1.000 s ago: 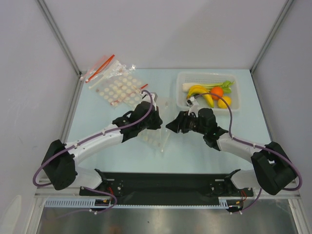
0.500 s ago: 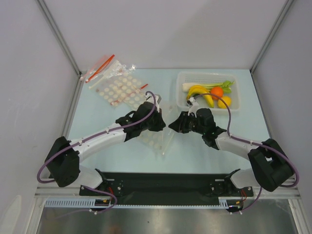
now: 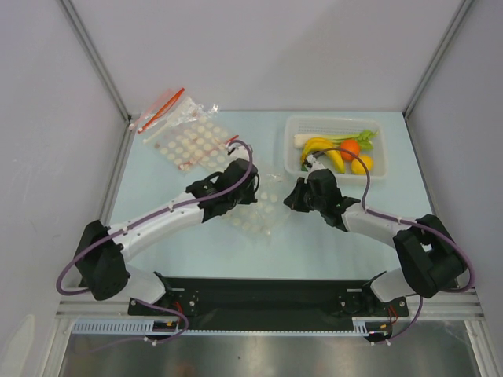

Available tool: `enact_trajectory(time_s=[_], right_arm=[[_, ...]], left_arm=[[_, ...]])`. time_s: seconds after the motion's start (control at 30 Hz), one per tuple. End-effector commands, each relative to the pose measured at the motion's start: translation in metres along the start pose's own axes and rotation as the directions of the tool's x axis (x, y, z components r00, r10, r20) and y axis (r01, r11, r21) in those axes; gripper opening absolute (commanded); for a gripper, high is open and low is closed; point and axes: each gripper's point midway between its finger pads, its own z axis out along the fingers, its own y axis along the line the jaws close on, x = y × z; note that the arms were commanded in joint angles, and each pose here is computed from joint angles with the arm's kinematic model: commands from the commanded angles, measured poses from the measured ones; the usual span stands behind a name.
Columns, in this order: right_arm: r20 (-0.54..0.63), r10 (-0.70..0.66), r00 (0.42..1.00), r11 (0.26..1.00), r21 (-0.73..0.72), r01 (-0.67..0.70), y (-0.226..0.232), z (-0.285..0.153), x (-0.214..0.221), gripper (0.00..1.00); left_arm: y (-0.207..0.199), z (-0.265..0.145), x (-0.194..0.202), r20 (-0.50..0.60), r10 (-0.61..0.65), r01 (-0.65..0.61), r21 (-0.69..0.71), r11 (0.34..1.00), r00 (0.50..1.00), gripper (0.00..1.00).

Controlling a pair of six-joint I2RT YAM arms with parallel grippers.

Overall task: Place the food in the zip-top bag and seal the zipper
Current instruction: Open the zipper of the food storage bag.

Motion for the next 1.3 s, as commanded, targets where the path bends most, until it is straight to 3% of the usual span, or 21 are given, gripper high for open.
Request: enact_trajectory(time_s=[0.0, 0.2, 0.43, 0.53, 0.67, 0.77, 1.0, 1.1, 1.13, 1.17, 1.2, 1.27], right_arm=[[0.044, -0.016, 0.999, 0.999, 0.050, 0.013, -0.004, -0.002, -0.016, 0.00], [0.063, -0.021, 0.998, 0.999, -0.025, 0.022, 0.011, -0.008, -0.019, 0.00], [0.071, -0.040, 0.997, 0.993, -0.110, 0.048, 0.028, -0.016, -0.019, 0.00], [0.074, -0.041, 0.996, 0.992, -0.119, 0.050, 0.030, -0.017, -0.020, 0.00], [0.076, -0.043, 0.996, 0.991, -0.126, 0.052, 0.031, -0.019, -0.020, 0.00], [0.073, -0.042, 0.996, 0.990, -0.131, 0.052, 0.032, -0.019, -0.019, 0.00], [0.064, -0.040, 0.997, 0.984, -0.170, 0.051, 0.038, -0.018, -0.017, 0.00], [0.058, -0.040, 0.998, 0.984, -0.173, 0.050, 0.038, -0.017, -0.016, 0.00], [0.055, -0.039, 0.998, 0.983, -0.177, 0.048, 0.039, -0.017, -0.015, 0.00], [0.044, -0.029, 0.999, 0.984, -0.176, 0.036, 0.036, -0.015, -0.014, 0.00], [0.038, -0.022, 0.999, 0.983, -0.179, 0.028, 0.035, -0.014, -0.014, 0.00], [0.021, 0.005, 1.000, 0.981, -0.192, 0.000, 0.030, -0.009, -0.014, 0.00]], left_arm=[[0.014, -0.007, -0.013, 0.038, 0.039, -0.035, -0.101, 0.994, 0.999, 0.00], [0.017, -0.008, -0.020, 0.063, 0.132, -0.119, -0.179, 0.977, 0.989, 0.00], [0.016, 0.012, -0.008, -0.018, 0.225, -0.222, -0.266, 0.938, 0.974, 0.06], [0.006, 0.014, -0.004, -0.028, 0.256, -0.254, -0.248, 0.935, 0.966, 0.17], [-0.001, 0.014, -0.002, -0.021, 0.267, -0.265, -0.218, 0.939, 0.964, 0.41], [-0.003, 0.015, 0.000, -0.020, 0.272, -0.270, -0.205, 0.941, 0.962, 0.45], [-0.016, 0.028, 0.012, -0.061, 0.301, -0.307, -0.175, 0.935, 0.952, 0.44], [-0.023, 0.027, 0.014, -0.053, 0.319, -0.323, -0.165, 0.932, 0.946, 0.31], [-0.022, 0.026, 0.013, -0.048, 0.322, -0.325, -0.173, 0.930, 0.946, 0.23], [-0.019, 0.022, 0.009, -0.040, 0.330, -0.331, -0.200, 0.922, 0.943, 0.06], [-0.016, 0.020, 0.007, -0.034, 0.327, -0.326, -0.223, 0.918, 0.944, 0.00], [-0.008, 0.011, 0.001, -0.031, 0.333, -0.328, -0.268, 0.906, 0.943, 0.00]])
